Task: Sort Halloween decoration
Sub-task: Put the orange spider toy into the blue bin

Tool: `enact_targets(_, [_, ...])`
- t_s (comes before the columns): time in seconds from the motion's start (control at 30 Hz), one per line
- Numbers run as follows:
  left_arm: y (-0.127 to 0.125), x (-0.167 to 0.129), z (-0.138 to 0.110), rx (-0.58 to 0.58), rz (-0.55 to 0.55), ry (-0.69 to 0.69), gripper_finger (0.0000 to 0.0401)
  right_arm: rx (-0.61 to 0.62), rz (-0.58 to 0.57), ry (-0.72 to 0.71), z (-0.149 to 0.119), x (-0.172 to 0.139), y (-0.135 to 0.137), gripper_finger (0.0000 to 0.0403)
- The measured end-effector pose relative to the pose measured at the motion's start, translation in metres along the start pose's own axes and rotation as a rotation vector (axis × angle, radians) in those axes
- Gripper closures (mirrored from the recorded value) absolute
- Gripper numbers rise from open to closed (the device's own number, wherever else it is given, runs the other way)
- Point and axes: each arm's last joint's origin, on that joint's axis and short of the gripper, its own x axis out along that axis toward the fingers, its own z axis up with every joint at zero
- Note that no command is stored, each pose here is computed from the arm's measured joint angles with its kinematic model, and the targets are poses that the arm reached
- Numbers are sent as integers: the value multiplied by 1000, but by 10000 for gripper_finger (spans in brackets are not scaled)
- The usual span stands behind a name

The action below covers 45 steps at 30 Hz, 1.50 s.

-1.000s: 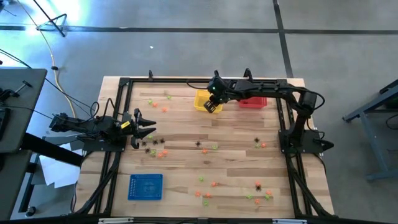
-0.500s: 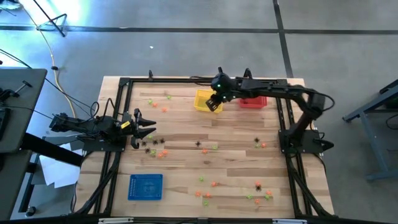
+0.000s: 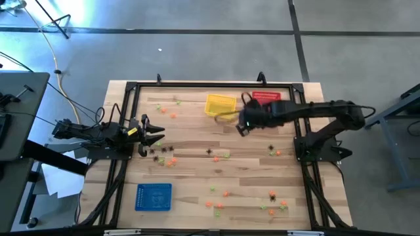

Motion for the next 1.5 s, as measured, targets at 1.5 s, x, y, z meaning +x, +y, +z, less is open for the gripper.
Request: enact_targets(1.5, [0, 0, 0, 0, -1, 0, 272, 356, -58, 434, -166, 85, -83, 289])
